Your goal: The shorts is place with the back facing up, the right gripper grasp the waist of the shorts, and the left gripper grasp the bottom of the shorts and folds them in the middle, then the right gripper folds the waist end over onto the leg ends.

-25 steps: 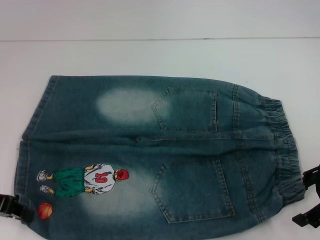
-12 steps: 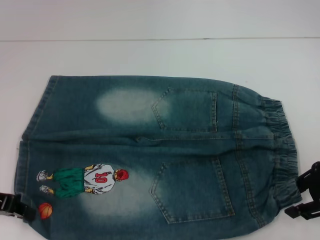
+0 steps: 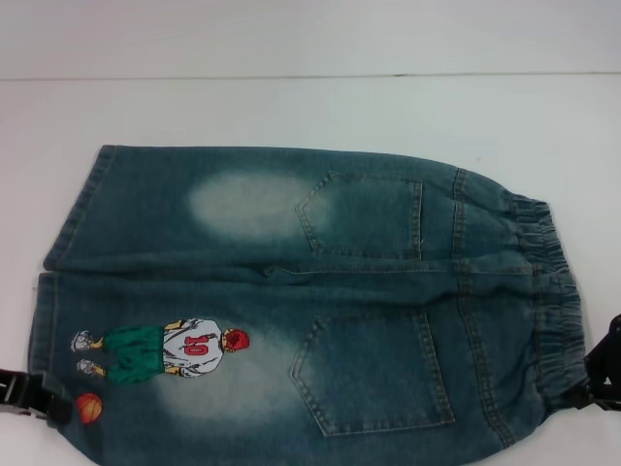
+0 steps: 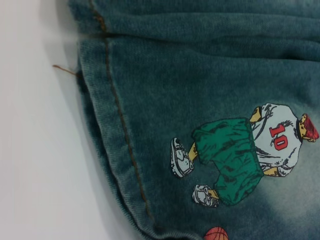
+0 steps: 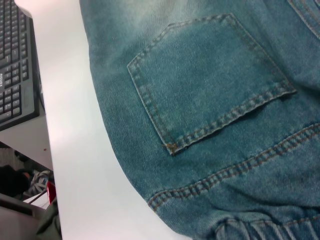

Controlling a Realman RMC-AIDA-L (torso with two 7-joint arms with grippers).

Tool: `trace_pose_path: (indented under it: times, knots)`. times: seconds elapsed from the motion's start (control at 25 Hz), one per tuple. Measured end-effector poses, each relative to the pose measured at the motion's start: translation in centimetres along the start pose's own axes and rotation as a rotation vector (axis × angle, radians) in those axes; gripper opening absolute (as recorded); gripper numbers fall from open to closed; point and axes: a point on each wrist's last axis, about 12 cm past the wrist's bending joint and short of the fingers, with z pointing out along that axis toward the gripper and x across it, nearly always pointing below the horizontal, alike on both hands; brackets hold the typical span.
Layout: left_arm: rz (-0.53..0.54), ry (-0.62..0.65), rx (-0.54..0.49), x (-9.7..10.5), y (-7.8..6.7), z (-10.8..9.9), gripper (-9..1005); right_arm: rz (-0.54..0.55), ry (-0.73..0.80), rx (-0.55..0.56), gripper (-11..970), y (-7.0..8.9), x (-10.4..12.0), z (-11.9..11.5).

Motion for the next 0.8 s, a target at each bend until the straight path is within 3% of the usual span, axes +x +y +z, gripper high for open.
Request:
trace_pose_path:
  times: [0.12,0.36,0.8]
  knots:
    - [-0.003,-0.012,0.004,0.0,0.1,-0.2,72,0.011,-0.011,0.004,105,0.0,0.3,-0.1]
    - [-0.008,-0.143,0.043,-0.4,0.7,-1.9,71,0.052,-0.129,0.040,49,-0.2,0.9,-1.7]
    - [0.040,-0.439,0.094,-2.8,0.7,-4.3,72,0.081,-0.485,0.162,48,-0.4,0.3,-4.2]
